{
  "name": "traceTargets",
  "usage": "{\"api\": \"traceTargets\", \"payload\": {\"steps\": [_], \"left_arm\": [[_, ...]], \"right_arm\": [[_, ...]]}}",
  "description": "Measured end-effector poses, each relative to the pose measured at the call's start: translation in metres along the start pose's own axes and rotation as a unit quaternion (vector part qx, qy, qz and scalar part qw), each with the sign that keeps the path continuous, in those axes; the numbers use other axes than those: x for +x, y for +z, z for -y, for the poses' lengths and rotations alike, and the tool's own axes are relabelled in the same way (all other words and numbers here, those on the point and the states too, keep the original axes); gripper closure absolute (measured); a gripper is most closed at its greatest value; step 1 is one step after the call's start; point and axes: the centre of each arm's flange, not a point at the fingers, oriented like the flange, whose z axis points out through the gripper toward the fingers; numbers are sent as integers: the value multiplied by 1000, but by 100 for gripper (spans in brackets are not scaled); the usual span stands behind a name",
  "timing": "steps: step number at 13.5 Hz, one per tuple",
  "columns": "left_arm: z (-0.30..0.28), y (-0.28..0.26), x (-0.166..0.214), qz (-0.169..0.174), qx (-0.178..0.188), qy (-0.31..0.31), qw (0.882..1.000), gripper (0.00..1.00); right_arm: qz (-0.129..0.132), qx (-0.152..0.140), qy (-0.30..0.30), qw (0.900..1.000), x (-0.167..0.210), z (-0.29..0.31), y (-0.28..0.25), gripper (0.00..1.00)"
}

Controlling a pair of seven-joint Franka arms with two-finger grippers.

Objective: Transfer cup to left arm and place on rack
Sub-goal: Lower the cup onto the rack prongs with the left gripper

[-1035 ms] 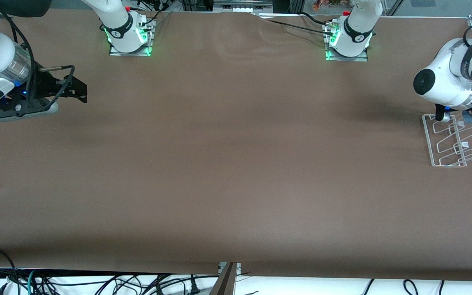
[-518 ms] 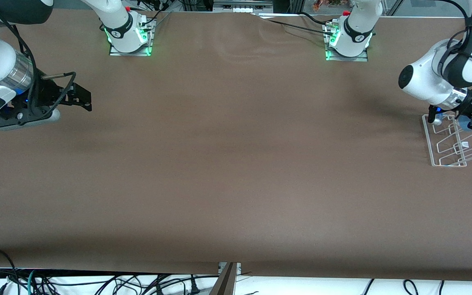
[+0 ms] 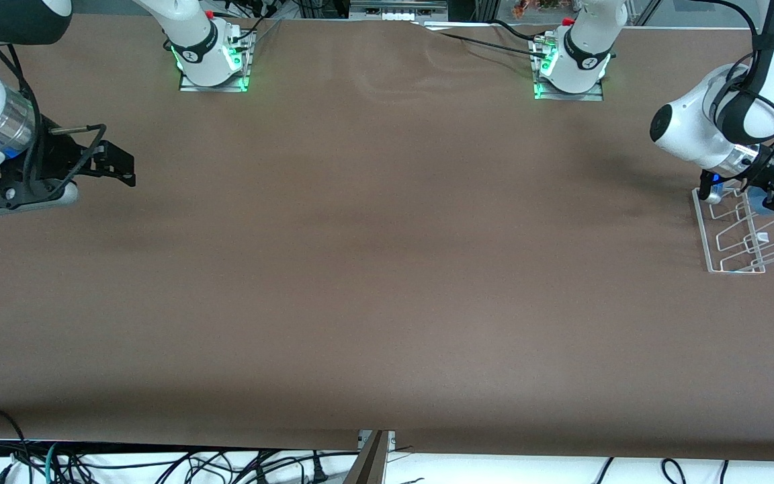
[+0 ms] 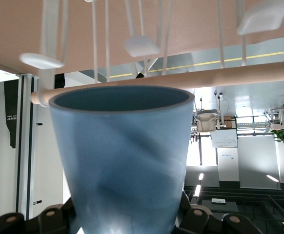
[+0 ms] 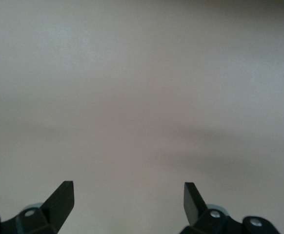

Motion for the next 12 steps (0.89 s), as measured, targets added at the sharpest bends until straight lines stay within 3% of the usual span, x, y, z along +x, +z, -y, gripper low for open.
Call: {"api": "traceTargets", "payload": {"steps": [12], "left_arm": [[-9,10,29,-30,-5,-18,999,28]], "right_arm": [[-5,0,-2,1000,-1,2,-6,0]]}}
